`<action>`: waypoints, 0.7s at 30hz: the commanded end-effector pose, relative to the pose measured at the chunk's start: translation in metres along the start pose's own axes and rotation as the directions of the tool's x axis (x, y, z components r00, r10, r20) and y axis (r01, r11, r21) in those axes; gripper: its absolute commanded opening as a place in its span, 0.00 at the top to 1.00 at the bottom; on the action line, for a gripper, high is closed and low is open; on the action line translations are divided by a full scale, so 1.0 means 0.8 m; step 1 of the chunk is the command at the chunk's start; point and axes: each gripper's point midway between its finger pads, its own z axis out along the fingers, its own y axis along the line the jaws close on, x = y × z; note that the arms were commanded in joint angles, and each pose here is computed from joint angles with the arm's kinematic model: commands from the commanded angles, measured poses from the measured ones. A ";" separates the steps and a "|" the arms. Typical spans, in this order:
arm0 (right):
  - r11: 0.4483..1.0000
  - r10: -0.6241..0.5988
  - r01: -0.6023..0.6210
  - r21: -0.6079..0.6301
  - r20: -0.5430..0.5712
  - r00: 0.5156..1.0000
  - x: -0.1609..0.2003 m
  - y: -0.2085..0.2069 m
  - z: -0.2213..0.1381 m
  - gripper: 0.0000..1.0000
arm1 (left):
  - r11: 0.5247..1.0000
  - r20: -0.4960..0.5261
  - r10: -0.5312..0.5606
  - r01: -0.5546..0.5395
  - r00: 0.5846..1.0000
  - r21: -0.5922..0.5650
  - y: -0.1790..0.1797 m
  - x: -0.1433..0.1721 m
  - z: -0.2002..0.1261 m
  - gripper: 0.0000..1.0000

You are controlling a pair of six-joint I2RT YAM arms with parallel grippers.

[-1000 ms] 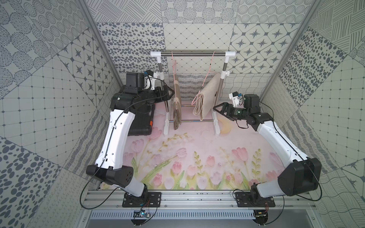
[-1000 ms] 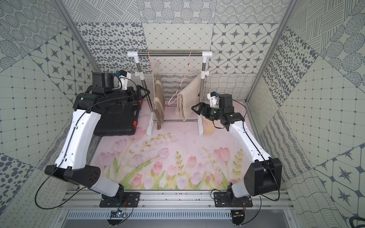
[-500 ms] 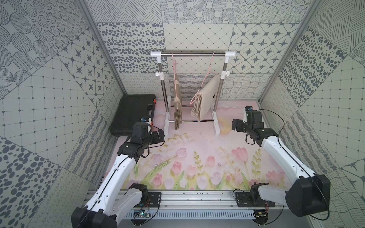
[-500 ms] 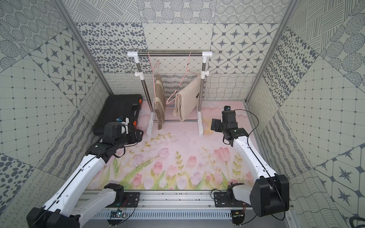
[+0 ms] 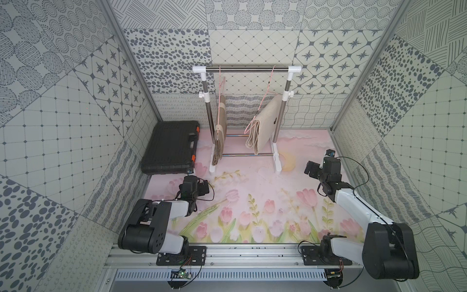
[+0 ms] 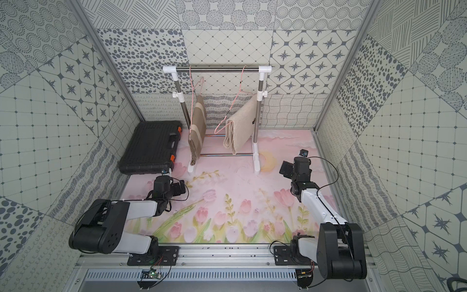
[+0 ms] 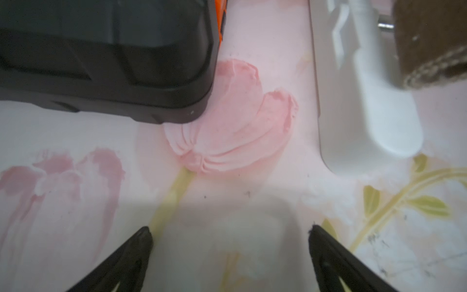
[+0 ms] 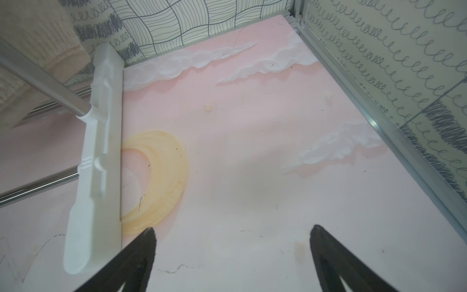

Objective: Hang the scarf on the hanger
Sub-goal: Reset both arms

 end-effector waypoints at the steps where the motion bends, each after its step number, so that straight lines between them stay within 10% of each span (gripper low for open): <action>1: 1.000 0.014 -0.016 0.004 0.245 0.969 -0.034 -0.012 -0.006 0.03 | 0.996 0.292 -0.048 0.025 0.955 0.083 -0.016 -0.082 -0.008 0.01; 21: 0.978 -0.156 0.188 -0.087 0.283 0.946 0.010 0.037 0.047 0.03 | 0.997 0.243 0.007 -0.025 0.970 0.073 -0.026 -0.085 0.007 0.01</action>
